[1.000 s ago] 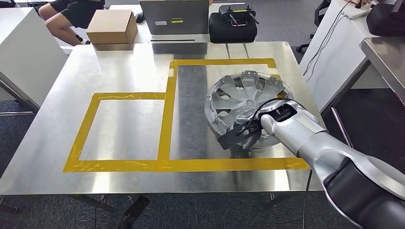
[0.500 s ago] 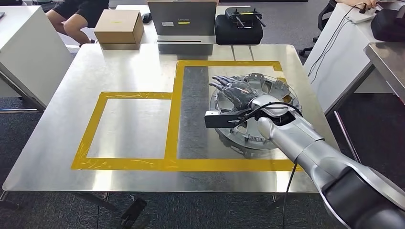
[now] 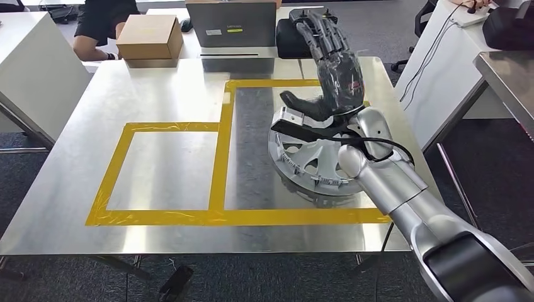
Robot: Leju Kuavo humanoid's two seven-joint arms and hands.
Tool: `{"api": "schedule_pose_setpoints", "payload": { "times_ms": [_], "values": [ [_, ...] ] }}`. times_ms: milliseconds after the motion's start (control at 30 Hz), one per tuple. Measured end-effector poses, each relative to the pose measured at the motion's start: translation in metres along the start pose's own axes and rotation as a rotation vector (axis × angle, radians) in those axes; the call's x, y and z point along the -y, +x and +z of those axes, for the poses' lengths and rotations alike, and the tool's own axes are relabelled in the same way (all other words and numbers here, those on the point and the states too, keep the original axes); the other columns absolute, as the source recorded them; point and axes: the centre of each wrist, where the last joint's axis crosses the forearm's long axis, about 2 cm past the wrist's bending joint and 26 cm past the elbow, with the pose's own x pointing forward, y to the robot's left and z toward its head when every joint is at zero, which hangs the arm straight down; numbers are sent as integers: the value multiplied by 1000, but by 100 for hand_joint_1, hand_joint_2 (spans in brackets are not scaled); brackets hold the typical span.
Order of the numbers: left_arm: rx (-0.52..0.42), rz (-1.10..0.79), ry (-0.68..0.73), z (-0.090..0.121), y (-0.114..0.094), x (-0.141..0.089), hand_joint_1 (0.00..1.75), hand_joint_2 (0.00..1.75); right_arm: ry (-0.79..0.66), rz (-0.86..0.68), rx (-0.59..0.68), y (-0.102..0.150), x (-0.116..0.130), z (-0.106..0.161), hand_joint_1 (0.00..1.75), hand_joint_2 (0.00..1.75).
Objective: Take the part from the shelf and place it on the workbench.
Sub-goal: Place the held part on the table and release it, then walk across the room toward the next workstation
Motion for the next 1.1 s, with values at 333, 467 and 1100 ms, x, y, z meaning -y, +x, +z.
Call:
{"api": "schedule_pose_setpoints", "payload": {
  "times_ms": [333,467,1100],
  "values": [
    [28,89,43,4,-11,8,0,0,-83,-829,-248,33,2,13,0,0],
    [19,102,42,6,-19,14,0,0,-116,-906,-236,45,5,22,0,0],
    [22,119,52,8,-29,13,0,0,-102,-1450,-136,93,6,68,0,0]
  ]
}}
